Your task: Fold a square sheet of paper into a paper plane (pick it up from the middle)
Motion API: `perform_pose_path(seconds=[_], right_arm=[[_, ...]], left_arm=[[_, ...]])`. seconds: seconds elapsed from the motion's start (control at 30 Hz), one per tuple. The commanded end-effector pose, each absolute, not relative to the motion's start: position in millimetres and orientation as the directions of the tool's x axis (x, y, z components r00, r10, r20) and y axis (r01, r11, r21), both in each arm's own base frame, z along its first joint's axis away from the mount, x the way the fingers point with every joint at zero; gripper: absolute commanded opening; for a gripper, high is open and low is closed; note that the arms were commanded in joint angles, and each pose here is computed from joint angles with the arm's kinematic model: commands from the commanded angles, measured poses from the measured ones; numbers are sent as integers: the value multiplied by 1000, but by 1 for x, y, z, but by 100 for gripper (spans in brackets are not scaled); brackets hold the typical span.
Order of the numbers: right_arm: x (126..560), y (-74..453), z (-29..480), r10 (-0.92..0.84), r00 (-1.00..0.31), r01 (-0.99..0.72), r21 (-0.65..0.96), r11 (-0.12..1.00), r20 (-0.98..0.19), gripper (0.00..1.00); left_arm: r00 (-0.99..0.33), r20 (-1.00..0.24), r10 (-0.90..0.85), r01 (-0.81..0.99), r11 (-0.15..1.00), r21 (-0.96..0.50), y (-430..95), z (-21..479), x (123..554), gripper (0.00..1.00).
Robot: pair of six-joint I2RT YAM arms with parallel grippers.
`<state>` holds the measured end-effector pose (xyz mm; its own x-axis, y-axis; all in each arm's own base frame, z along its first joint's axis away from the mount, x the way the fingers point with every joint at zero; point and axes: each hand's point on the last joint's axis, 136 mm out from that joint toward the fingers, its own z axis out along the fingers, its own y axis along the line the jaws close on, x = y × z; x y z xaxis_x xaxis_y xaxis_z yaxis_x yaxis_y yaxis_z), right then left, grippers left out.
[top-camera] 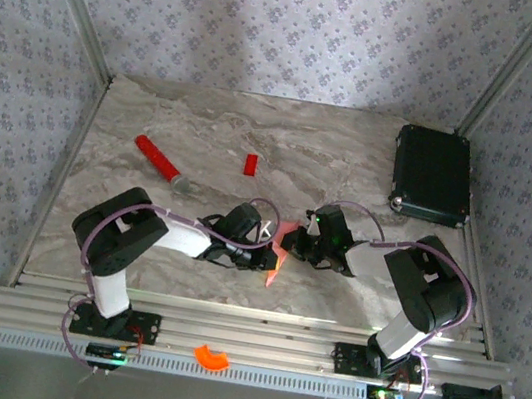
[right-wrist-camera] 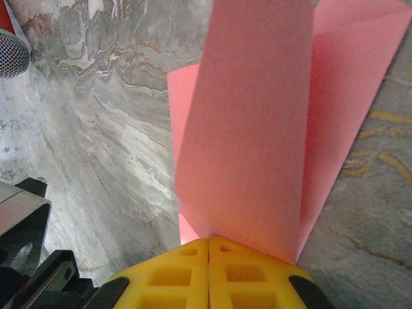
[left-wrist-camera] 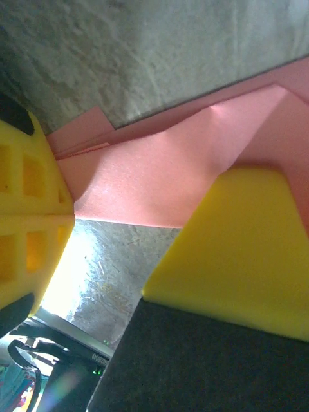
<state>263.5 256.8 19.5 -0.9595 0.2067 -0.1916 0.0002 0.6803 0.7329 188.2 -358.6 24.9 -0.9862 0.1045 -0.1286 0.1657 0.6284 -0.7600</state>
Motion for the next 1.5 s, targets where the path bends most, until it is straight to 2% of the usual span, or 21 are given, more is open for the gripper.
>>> perform_pose_path(seconds=[0.0, 0.33, 1.47], right_arm=[[237, 236, -20, 197, -976, 98, 627, 773, -91, 8], [236, 236, -19, 198, -976, 97, 624, 775, -93, 8], [236, 238, -21, 195, -977, 97, 628, 772, -89, 8]], left_arm=[[-984, -137, 114, 178, 634, -753, -355, 36, 185, 0], [-979, -182, 91, 199, 625, -755, -349, 54, 192, 0], [-982, -155, 108, 188, 629, -754, -350, 43, 189, 0]])
